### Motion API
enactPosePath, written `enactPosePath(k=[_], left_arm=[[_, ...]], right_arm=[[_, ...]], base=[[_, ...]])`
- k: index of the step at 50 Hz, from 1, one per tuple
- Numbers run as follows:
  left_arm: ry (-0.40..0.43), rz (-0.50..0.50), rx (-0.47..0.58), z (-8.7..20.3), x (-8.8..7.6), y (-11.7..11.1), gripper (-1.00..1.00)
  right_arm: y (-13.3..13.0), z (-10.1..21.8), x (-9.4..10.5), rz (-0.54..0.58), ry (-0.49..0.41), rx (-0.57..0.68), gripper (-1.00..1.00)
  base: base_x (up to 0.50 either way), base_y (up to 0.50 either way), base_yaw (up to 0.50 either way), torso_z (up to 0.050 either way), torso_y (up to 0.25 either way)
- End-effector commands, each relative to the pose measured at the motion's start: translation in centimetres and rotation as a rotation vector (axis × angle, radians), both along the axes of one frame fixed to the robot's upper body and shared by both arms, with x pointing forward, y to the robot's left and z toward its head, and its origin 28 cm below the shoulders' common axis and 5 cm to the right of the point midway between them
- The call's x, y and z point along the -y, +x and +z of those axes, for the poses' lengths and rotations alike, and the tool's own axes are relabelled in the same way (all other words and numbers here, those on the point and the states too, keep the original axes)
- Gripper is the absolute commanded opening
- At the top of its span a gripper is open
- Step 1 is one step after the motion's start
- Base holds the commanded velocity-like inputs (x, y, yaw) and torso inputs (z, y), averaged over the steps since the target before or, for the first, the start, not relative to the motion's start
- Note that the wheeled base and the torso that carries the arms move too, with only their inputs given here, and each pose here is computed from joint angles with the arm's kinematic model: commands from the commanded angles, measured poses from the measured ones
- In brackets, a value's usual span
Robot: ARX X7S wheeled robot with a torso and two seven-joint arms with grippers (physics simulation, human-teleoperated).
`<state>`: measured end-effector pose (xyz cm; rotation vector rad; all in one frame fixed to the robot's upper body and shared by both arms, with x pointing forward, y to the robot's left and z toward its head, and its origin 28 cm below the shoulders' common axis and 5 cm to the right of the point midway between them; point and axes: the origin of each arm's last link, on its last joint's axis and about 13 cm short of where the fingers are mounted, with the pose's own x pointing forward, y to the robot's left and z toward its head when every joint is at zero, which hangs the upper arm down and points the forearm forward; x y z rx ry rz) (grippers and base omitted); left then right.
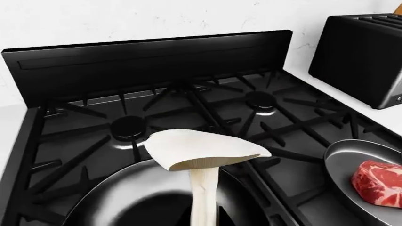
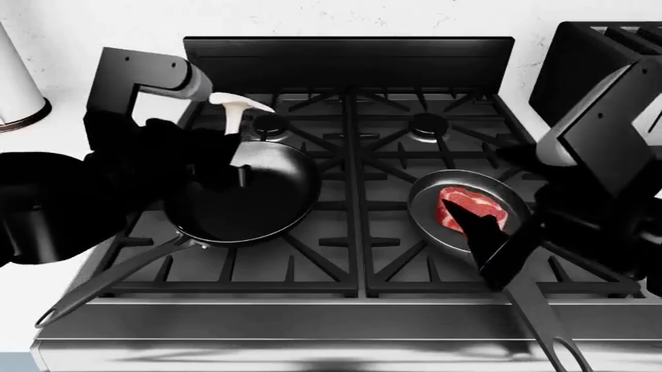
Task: Place both pans onto different burners. Then place the mushroom and the steak on different pans.
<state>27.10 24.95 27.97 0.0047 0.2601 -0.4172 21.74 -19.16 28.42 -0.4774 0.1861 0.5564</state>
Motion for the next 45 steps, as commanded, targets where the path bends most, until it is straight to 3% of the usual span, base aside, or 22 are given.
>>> enactPosePath(k=[1,9,18,45], left_arm=[[-0.01,-0.01,-0.1,0.5,-0.7,0.4,-1.0],[-0.017,-0.005,-0.161,0.4,-1.2,0.6,-1.0],[0.037,-0.014,-0.225,-0.4,-1.0,1.0,-1.0],[0.127,0.004,-0.272,-1.3,-0.9,2.4,-1.0]], right_arm=[[-0.6,-0.6,-0.4,0.036,0.004,0.018,1.0],[-1.1,-1.5,-1.6,0.093,-0.006,0.037,1.0],[-1.8,-1.6,-1.9,0.103,0.0,0.061,1.0],[-3.5,-1.5,-2.6,0.08,0.011,0.145,1.0]], base=[[0.0,0.0,0.0,0.0,0.0],[0.0,0.0,0.0,0.0,0.0],[0.0,0.0,0.0,0.0,0.0],[0.0,0.0,0.0,0.0,0.0]])
